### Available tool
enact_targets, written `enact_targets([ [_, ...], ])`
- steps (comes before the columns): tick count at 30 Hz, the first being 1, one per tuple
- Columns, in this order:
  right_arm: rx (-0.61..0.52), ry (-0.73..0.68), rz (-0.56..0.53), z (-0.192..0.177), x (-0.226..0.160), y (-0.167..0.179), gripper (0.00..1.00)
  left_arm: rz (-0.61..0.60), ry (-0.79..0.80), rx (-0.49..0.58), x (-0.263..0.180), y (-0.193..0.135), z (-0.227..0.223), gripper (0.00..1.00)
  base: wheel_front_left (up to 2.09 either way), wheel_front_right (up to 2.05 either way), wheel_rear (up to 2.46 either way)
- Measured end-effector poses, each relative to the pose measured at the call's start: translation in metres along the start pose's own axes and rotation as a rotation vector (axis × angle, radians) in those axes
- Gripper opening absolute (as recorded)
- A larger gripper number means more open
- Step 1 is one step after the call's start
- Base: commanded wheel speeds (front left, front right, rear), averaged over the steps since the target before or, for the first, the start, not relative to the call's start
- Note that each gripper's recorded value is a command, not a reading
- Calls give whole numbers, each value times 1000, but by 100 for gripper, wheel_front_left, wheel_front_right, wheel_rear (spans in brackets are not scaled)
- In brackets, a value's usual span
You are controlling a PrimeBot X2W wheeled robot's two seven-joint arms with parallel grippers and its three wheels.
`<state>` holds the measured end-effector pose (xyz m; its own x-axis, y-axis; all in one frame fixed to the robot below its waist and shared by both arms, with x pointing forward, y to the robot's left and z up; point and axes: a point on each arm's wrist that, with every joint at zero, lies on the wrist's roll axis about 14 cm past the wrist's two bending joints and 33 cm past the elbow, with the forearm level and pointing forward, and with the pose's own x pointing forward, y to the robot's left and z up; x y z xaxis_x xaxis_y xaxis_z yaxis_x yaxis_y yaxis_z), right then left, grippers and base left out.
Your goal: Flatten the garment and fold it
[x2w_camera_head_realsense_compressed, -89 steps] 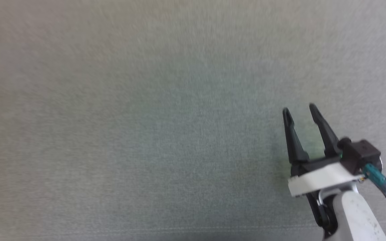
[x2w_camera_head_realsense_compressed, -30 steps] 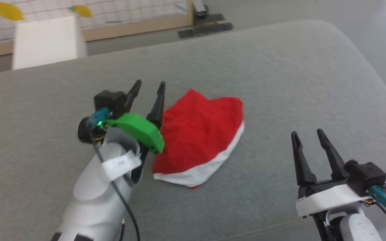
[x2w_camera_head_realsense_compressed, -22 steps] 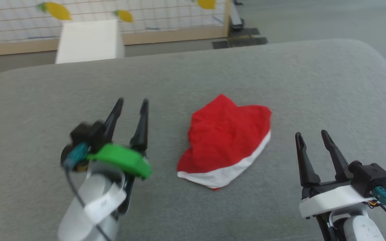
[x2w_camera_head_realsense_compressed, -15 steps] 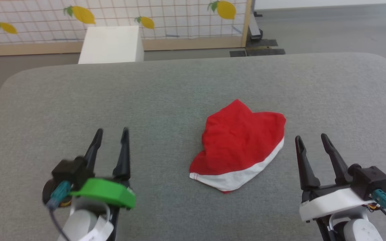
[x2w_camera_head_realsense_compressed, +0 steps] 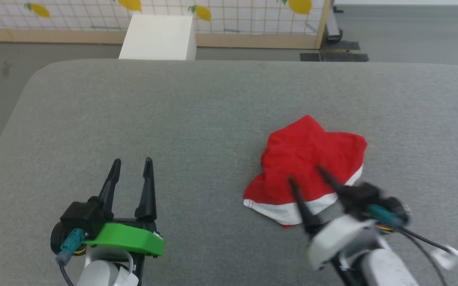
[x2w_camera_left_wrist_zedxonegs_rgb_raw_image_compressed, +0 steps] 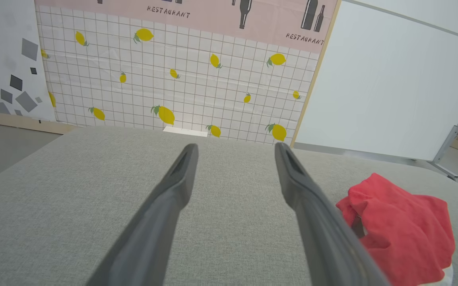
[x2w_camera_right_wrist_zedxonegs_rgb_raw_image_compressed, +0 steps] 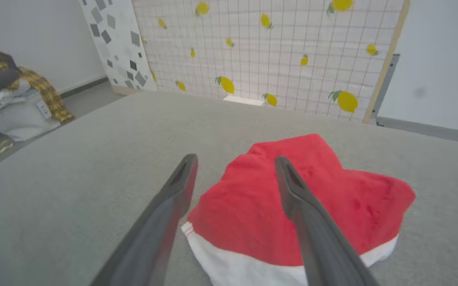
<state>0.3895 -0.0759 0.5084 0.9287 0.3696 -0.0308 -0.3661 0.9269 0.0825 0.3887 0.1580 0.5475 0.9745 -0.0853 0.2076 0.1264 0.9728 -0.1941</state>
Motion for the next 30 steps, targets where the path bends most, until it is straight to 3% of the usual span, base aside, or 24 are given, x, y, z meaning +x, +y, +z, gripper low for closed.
enact_targets([
  [5,-66,308,130,-56,20,34,100,9,6,-10,2,3,-4,100,0,0,0],
  [16,-227,773,228,-144,24,45,100,54,32,-15,6,20,-14,100,0,0,0],
  [17,-238,786,235,-146,26,47,49,62,37,-19,5,22,-16,100,0,0,0],
  [18,-245,793,243,-147,29,48,35,70,41,-21,4,24,-17,100,0,0,0],
  [19,-247,793,251,-148,32,51,6,76,46,-24,3,26,-18,100,0,0,0],
  [20,-248,791,256,-148,34,52,0,81,50,-23,2,28,-19,100,0,0,0],
  [26,-211,707,319,-132,43,75,0,96,51,-13,-3,31,-18,100,0,0,0],
  [30,-167,531,387,-86,59,102,0,76,36,-15,-1,24,-13,100,0,0,0],
])
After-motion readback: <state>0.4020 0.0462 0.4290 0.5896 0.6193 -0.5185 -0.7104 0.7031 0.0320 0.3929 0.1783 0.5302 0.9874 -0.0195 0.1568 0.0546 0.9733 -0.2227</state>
